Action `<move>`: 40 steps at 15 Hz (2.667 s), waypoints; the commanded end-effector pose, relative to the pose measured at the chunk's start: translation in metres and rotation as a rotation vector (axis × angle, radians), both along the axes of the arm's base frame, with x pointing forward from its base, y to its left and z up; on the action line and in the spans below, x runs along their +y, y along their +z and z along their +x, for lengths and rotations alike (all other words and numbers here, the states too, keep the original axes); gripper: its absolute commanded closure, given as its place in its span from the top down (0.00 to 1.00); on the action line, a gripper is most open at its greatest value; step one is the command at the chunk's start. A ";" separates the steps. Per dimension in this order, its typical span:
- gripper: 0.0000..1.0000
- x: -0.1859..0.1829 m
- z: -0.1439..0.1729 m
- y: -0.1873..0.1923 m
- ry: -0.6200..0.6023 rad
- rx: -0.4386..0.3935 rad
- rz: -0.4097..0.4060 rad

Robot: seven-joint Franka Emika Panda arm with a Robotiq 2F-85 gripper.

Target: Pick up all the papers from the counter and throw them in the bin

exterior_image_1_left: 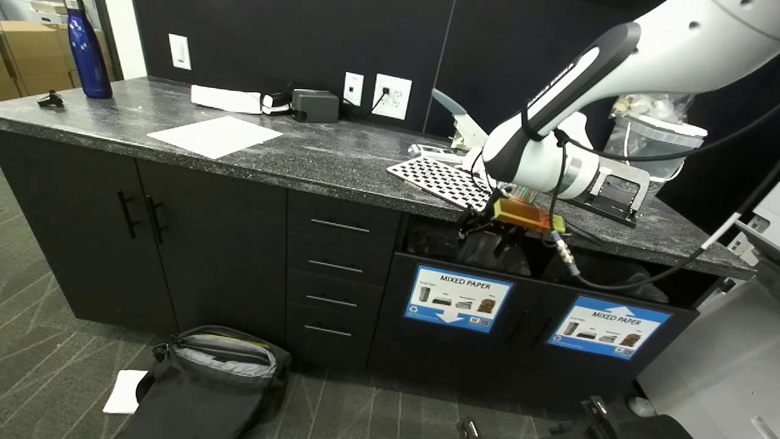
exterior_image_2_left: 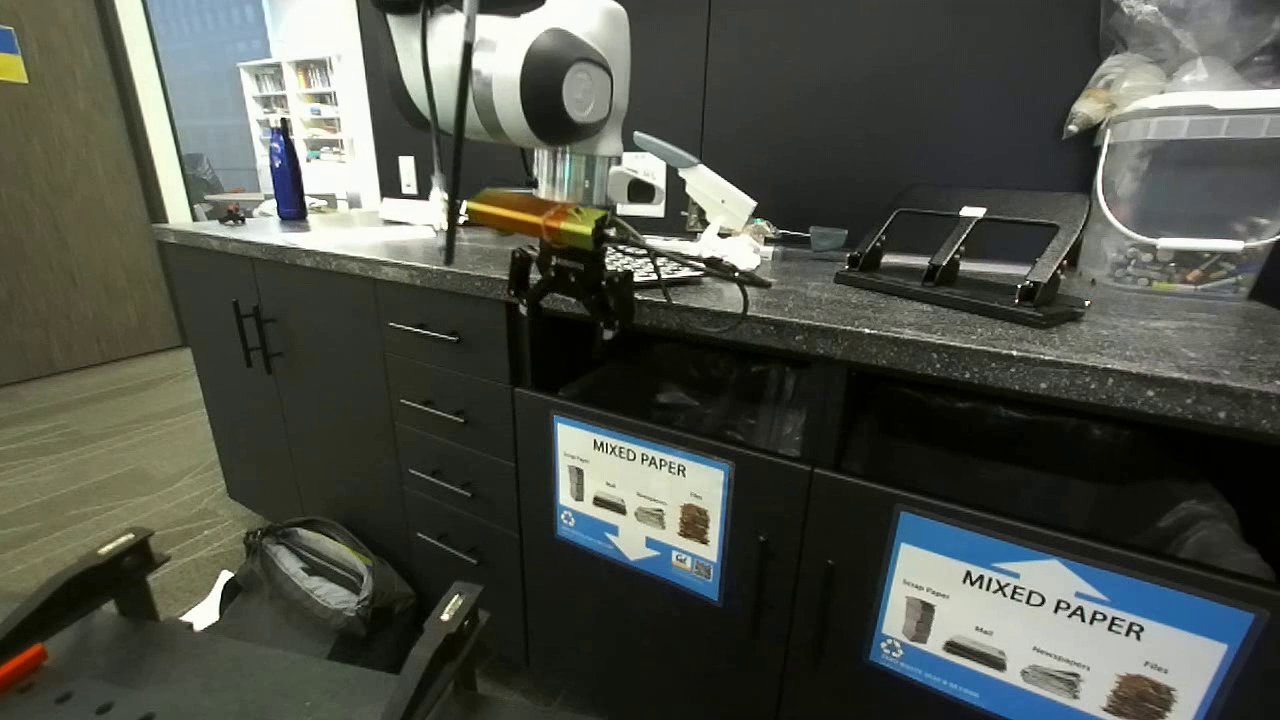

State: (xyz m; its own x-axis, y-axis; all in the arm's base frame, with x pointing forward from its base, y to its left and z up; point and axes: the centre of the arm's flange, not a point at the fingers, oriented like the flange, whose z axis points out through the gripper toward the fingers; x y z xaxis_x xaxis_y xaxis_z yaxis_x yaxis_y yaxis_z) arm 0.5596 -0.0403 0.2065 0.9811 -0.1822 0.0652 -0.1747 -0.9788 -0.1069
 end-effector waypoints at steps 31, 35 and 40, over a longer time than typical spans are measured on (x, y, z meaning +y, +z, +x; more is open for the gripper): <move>1.00 -0.127 0.318 0.080 0.276 -0.240 -0.401; 1.00 -0.153 0.327 0.062 0.271 -0.283 -0.384; 0.74 -0.181 0.329 0.052 0.271 -0.318 -0.336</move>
